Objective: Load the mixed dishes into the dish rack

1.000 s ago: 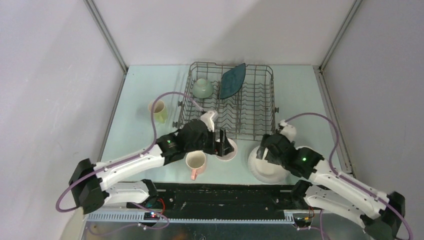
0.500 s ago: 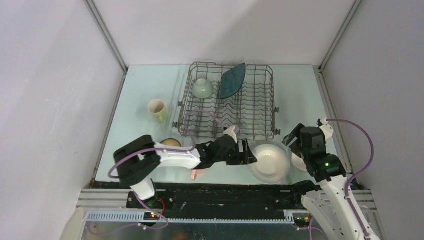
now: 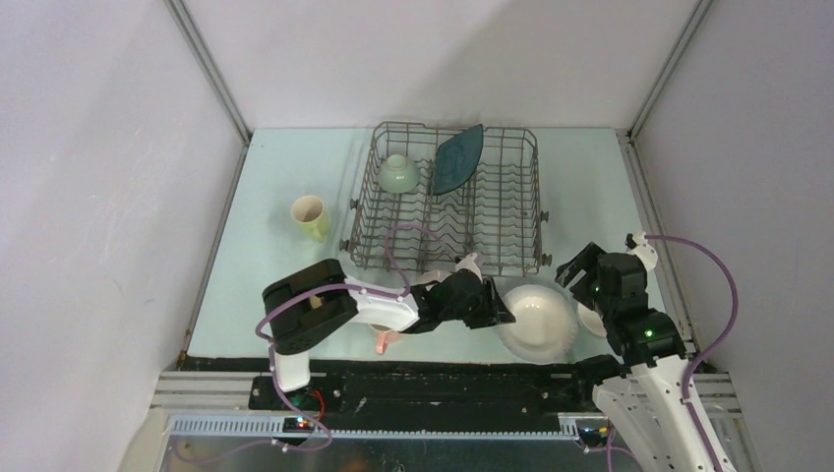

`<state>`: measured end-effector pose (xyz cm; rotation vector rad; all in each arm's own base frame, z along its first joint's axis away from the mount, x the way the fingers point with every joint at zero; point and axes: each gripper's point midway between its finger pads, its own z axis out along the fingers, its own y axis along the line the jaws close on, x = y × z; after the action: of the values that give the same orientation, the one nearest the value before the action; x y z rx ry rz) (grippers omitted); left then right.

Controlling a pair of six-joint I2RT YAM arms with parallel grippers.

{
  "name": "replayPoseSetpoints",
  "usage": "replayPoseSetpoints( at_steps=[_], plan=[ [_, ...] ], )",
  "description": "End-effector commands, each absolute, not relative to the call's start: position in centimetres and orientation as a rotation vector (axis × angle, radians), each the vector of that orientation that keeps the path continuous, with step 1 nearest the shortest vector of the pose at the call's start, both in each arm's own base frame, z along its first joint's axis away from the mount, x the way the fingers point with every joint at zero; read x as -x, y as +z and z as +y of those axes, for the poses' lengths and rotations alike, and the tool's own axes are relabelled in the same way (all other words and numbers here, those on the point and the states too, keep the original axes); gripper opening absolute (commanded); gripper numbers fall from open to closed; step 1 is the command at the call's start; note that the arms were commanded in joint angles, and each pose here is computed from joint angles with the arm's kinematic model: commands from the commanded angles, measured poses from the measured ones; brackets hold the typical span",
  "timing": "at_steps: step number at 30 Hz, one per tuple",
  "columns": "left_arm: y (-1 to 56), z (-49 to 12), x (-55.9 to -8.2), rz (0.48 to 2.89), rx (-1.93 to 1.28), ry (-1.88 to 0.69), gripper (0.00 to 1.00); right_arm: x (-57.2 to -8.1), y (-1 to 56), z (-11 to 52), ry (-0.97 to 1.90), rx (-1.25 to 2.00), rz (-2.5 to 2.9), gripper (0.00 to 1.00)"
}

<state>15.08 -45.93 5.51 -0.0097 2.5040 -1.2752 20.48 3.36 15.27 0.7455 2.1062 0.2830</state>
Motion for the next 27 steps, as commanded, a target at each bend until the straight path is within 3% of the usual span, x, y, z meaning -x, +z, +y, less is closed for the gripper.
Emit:
replayPoseSetpoints(
  at_steps=[1,2,4,7,18,27],
  plan=[
    [7.6,-47.4,-15.3,2.430,0.044,-1.377,0.38,-21.0,16.6,3.5,0.317,-0.716,2.056,0.77],
    [7.7,-47.1,-15.5,2.416,0.056,-1.377,0.25,-21.0,16.7,3.5,0.321,-0.716,2.053,0.77],
    [7.9,-46.7,-15.7,2.398,0.075,-1.375,0.12,-21.0,16.8,3.5,0.327,-0.718,2.049,0.77],
    [8.4,-46.3,-15.9,2.383,0.051,-1.341,0.01,-21.0,16.9,3.5,0.332,-0.720,2.042,0.77],
    [12.6,-41.8,-16.5,2.328,-0.094,-1.120,0.00,-21.3,17.6,4.1,0.371,-0.672,2.029,0.77],
    [20.9,-35.9,-16.0,2.219,-0.234,-0.980,0.00,-21.5,18.3,3.9,0.368,-0.654,2.000,0.76]
  ],
)
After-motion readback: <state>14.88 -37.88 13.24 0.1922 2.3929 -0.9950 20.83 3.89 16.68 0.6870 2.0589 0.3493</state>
